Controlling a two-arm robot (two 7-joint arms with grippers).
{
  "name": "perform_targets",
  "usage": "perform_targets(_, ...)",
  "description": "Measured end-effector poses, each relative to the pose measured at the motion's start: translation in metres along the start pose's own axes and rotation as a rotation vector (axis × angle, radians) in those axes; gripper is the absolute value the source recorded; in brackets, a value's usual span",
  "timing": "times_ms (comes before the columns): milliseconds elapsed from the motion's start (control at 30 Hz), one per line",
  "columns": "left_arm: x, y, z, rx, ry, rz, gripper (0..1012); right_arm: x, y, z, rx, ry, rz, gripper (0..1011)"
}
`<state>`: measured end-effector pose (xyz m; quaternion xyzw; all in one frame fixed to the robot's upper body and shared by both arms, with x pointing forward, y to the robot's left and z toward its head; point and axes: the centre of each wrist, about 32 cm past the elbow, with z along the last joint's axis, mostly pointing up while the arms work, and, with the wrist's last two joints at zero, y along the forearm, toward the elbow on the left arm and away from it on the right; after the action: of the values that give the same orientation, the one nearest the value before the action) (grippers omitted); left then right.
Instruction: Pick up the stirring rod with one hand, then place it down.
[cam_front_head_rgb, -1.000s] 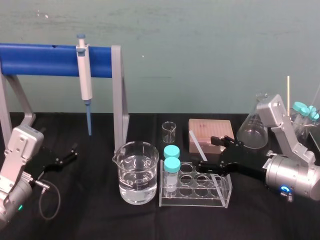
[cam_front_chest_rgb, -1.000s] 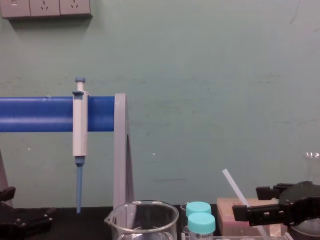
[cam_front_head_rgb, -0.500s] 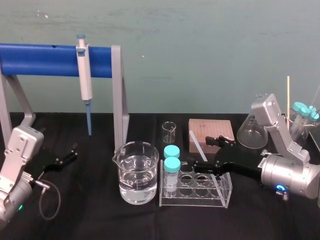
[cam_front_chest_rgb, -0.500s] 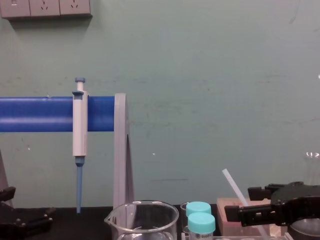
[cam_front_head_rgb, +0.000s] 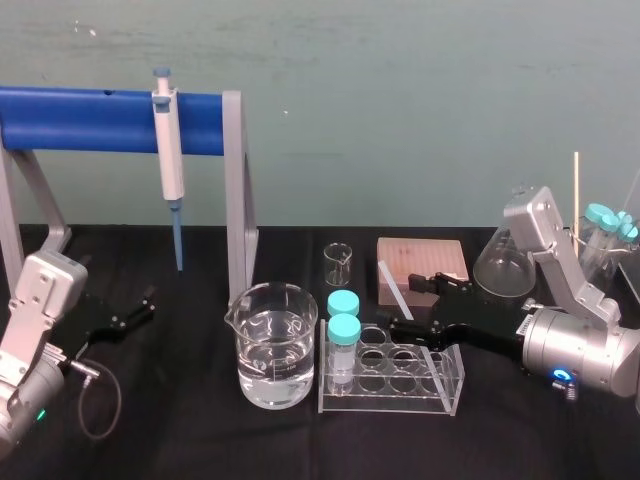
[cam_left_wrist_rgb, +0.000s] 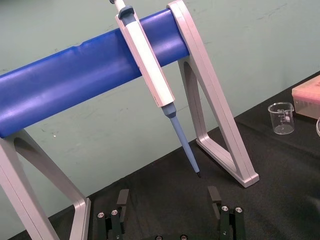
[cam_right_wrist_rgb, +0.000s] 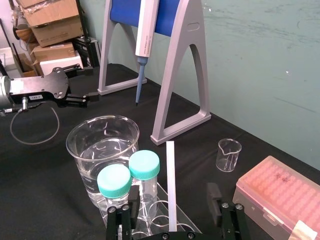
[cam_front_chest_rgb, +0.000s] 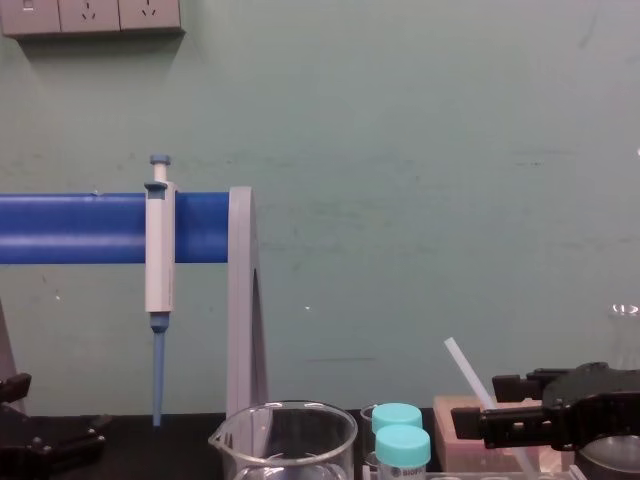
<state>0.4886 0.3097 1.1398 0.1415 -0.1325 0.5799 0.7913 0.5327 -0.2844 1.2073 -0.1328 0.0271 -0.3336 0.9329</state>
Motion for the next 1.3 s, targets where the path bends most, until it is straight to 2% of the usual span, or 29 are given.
perform_targets(200, 0.0, 0.0, 0.0, 0.0, 0.0, 0.0, 1000, 0.0001, -0.0001, -0.0001, 0.0, 0.001, -0.001, 737)
perform_targets(467, 0.0, 0.0, 0.0, 0.0, 0.0, 0.0, 1000, 0.0002, -0.0002, 0.0, 0.001, 0.001, -0.001, 450)
perform_targets(767, 0.0, 0.0, 0.0, 0.0, 0.0, 0.0, 1000, 0.0002, -0.0002, -0.0001, 0.001, 0.002, -0.001, 192)
perform_targets(800, 0.0, 0.0, 0.0, 0.0, 0.0, 0.0, 1000, 0.0002, -0.0002, 0.0, 0.001, 0.002, -0.001, 130)
perform_targets(933, 0.0, 0.0, 0.0, 0.0, 0.0, 0.0, 1000, 0.0002, -0.0002, -0.0001, 0.001, 0.002, -0.001, 61)
perform_targets(1300, 0.0, 0.0, 0.0, 0.0, 0.0, 0.0, 1000, 0.0002, -0.0002, -0.0001, 0.001, 0.002, -0.001, 61)
